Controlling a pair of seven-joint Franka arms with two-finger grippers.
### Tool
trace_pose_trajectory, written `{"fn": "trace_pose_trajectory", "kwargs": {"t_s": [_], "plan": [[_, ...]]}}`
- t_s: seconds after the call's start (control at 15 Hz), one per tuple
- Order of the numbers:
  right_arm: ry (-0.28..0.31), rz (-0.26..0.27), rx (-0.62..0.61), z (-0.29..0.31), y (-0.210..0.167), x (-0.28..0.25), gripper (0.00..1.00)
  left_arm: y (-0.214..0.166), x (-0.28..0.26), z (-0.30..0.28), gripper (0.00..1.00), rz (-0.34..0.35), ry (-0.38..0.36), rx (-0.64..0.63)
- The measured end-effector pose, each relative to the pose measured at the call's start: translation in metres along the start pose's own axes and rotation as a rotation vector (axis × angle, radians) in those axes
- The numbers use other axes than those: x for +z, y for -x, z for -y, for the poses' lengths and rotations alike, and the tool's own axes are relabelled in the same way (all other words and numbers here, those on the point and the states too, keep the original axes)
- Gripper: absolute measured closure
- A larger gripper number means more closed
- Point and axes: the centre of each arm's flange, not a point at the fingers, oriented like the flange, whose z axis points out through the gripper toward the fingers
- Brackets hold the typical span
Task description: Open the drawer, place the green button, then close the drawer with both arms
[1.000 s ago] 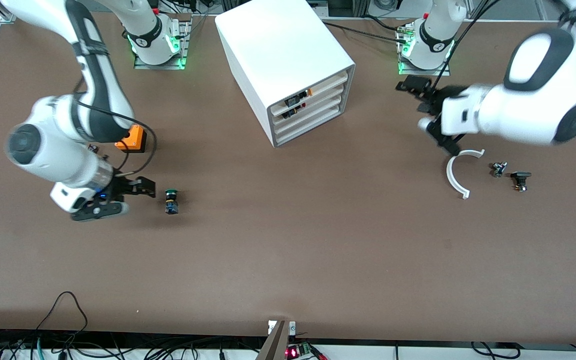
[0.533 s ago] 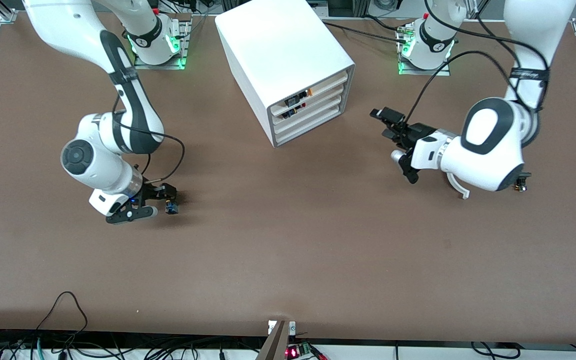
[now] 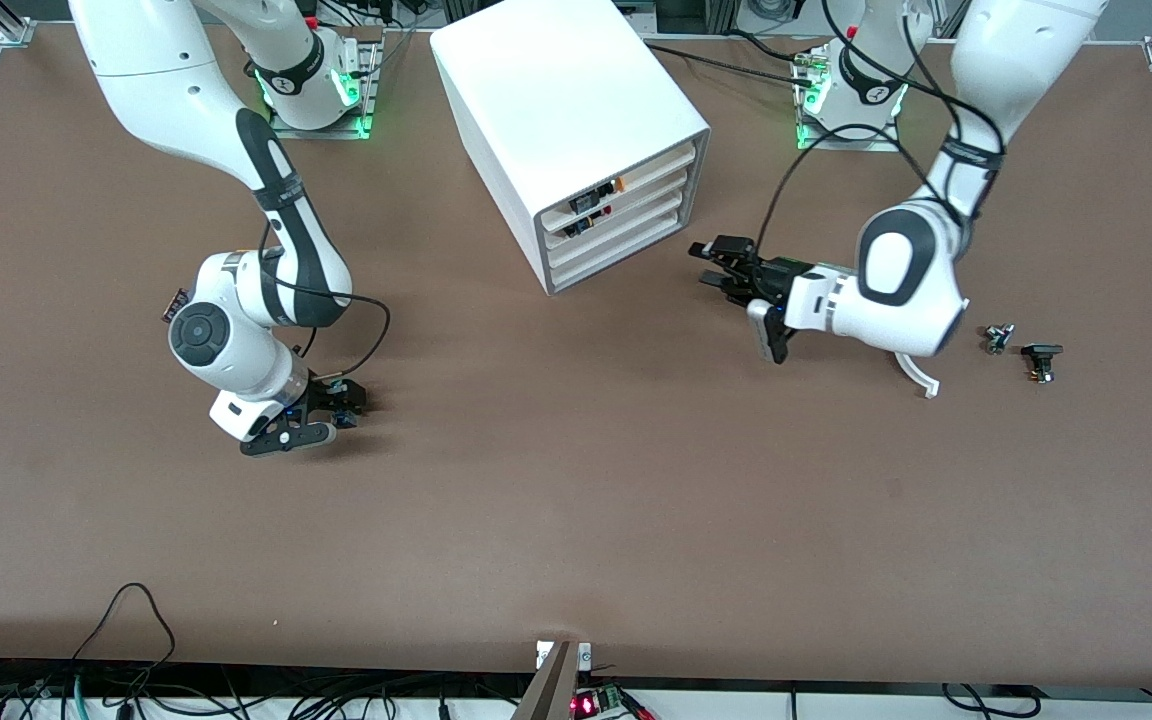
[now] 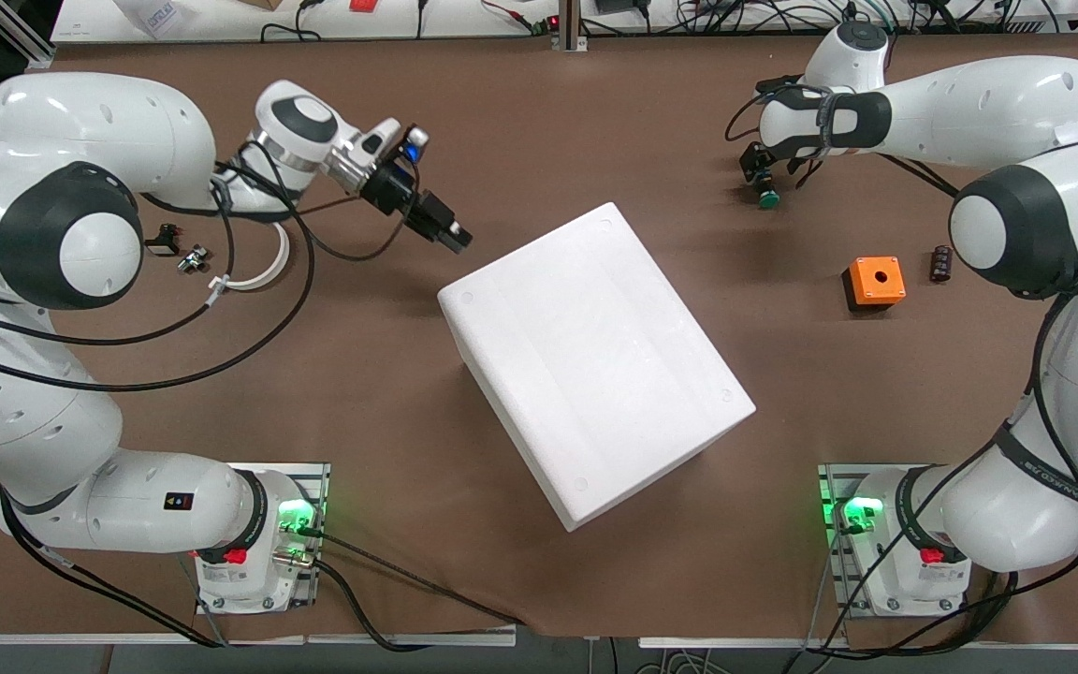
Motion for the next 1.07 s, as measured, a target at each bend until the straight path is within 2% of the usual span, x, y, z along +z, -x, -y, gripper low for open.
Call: {"fn": "trace_pose_trajectory", "kwargs": {"t_s": [0.07, 0.27, 0.33, 0.4, 0.47, 0.53, 0.67, 0.87, 1.0, 1.07], "plan": [[0.001, -0.004, -0.008, 0.005, 0.000, 0.002, 0.07, 0.005, 0.016, 0.003, 0.48, 0.007, -0.008, -0.003], [0.003, -0.010, -0.030, 0.019, 0.000, 0.005, 0.26, 0.014, 0.051, 0.010, 0.49, 0.034, 0.003, 0.007], [0.004, -0.011, -0.028, 0.017, 0.000, 0.005, 0.36, 0.017, 0.057, 0.013, 0.50, 0.011, 0.032, 0.011], [0.005, -0.010, -0.024, 0.015, 0.000, 0.006, 0.42, 0.022, 0.067, 0.017, 0.50, -0.017, 0.070, 0.015], [0.006, -0.010, -0.021, 0.012, 0.000, 0.006, 0.42, 0.028, 0.079, 0.020, 0.50, -0.043, 0.105, 0.021], [0.008, -0.009, -0.021, 0.010, 0.000, 0.007, 0.48, 0.035, 0.092, 0.024, 0.52, -0.064, 0.132, 0.028], [0.009, -0.009, -0.020, 0.009, 0.000, 0.008, 0.67, 0.047, 0.117, 0.031, 0.53, -0.083, 0.168, 0.032], [0.009, -0.010, -0.019, 0.009, -0.001, 0.007, 0.67, 0.054, 0.136, 0.033, 0.56, -0.072, 0.186, 0.027], [0.010, -0.016, -0.019, 0.009, -0.002, 0.005, 0.67, 0.055, 0.138, 0.033, 0.81, -0.069, 0.187, 0.027], [0.010, -0.020, -0.019, 0.009, -0.004, 0.004, 0.67, 0.054, 0.137, 0.033, 0.87, -0.071, 0.187, 0.039]]}}
